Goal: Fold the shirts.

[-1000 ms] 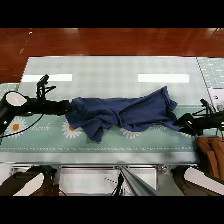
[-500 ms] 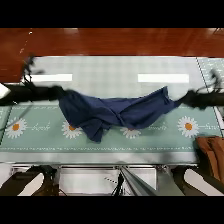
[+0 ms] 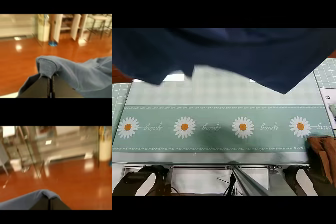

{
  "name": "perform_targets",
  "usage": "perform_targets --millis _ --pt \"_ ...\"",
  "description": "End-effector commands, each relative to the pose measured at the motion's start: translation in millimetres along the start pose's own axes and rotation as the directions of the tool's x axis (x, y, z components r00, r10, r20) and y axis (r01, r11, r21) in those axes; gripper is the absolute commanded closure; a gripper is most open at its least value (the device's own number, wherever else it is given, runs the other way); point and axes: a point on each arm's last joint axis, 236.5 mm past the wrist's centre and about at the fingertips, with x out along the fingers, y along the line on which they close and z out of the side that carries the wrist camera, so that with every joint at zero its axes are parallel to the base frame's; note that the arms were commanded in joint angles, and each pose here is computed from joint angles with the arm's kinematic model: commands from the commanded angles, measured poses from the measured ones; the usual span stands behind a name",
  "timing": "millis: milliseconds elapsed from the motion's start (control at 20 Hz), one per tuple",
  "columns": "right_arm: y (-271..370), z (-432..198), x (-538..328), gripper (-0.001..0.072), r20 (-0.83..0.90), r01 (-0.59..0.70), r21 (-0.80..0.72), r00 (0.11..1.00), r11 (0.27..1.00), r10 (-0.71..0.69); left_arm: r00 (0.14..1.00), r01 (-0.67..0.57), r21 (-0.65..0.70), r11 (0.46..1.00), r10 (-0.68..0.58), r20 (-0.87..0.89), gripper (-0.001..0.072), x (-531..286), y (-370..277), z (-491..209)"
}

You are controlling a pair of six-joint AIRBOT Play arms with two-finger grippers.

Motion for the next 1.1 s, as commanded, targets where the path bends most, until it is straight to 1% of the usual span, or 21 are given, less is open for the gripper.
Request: perform_targets --millis 0,100,200,250,300,350,400,450,500,550,600,650,750,850,950,1050 --pt "32 48 -60 0.0693 0.138 0.042 -0.045 0.99 0.998 -0.035 0.994 -0.085 0.014 0.996 0.085 -0.069 0.0686 -55 -5 0" --pt "37 36 -79 0.0693 0.088 0.073 -0.054 0.994 0.996 -0.068 0.986 -0.088 -0.034 0.996 0.082 -0.142 0.0687 -73 -13 -18" --pt "28 4 -89 0.0693 -0.049 0.127 -0.096 0.99 0.987 -0.132 0.977 -0.102 -0.093 0.99 0.082 -0.198 0.0687 -89 -19 -34" --pt "12 -13 -93 0.0693 -0.125 0.185 -0.126 0.972 0.975 -0.2 0.962 -0.133 -0.1 0.986 0.104 -0.251 0.0688 -96 -15 -47" --pt "-16 -29 -98 0.0693 -0.193 0.277 -0.165 0.932 0.947 -0.307 0.933 -0.185 -0.085 0.979 0.147 -0.327 0.0687 -103 -4 -65" --pt "-41 -38 -100 0.0693 -0.237 0.348 -0.204 0.889 0.915 -0.391 0.875 -0.277 -0.059 0.959 0.227 -0.429 0.0687 -109 17 -89" --pt "-58 -50 -95 0.0693 -0.29 0.374 -0.243 0.852 0.895 -0.435 0.798 -0.368 -0.029 0.929 0.3 -0.523 0.0687 -115 40 -113" --pt "-67 -69 -85 0.0693 -0.373 0.35 -0.288 0.816 0.891 -0.441 0.733 -0.414 -0.011 0.91 0.326 -0.597 0.0687 -114 54 -135" --pt "-71 -100 -74 0.0693 -0.499 0.294 -0.321 0.755 0.9 -0.425 0.683 -0.418 -0.011 0.908 0.307 -0.663 0.0687 -107 58 -157" --pt "-71 -135 -61 0.0693 -0.627 0.226 -0.33 0.673 0.917 -0.391 0.637 -0.394 -0.03 0.919 0.249 -0.729 0.0687 -95 56 -184" --pt "-69 -159 -44 0.0693 -0.702 0.176 -0.324 0.614 0.929 -0.361 0.594 -0.369 -0.06 0.928 0.186 -0.783 0.0687 -82 52 -211" --pt "-67 -179 -19 0.0693 -0.742 0.129 -0.323 0.58 0.938 -0.336 0.552 -0.358 -0.086 0.93 0.137 -0.822 0.0686 -68 53 -239" --pt "-73 -209 32 0.0693 -0.77 0.077 -0.33 0.555 0.941 -0.316 0.499 -0.363 -0.088 0.928 0.113 -0.859 0.0686 -41 68 -291" --pt "-93 -253 82 0.0693 -0.808 0.07 -0.325 0.497 0.943 -0.316 0.474 -0.393 -0.089 0.915 0.119 -0.873 0.0686 -17 86 -337" --pt "-104 -309 119 0.0694 -0.862 0.051 -0.279 0.426 0.959 -0.273 0.488 -0.412 -0.098 0.906 0.129 -0.863 0.0686 13 103 -370" --pt "-111 -363 153 0.0694 -0.896 0.026 -0.229 0.384 0.973 -0.221 0.522 -0.426 -0.112 0.898 0.143 -0.841 0.0686 49 121 -391"
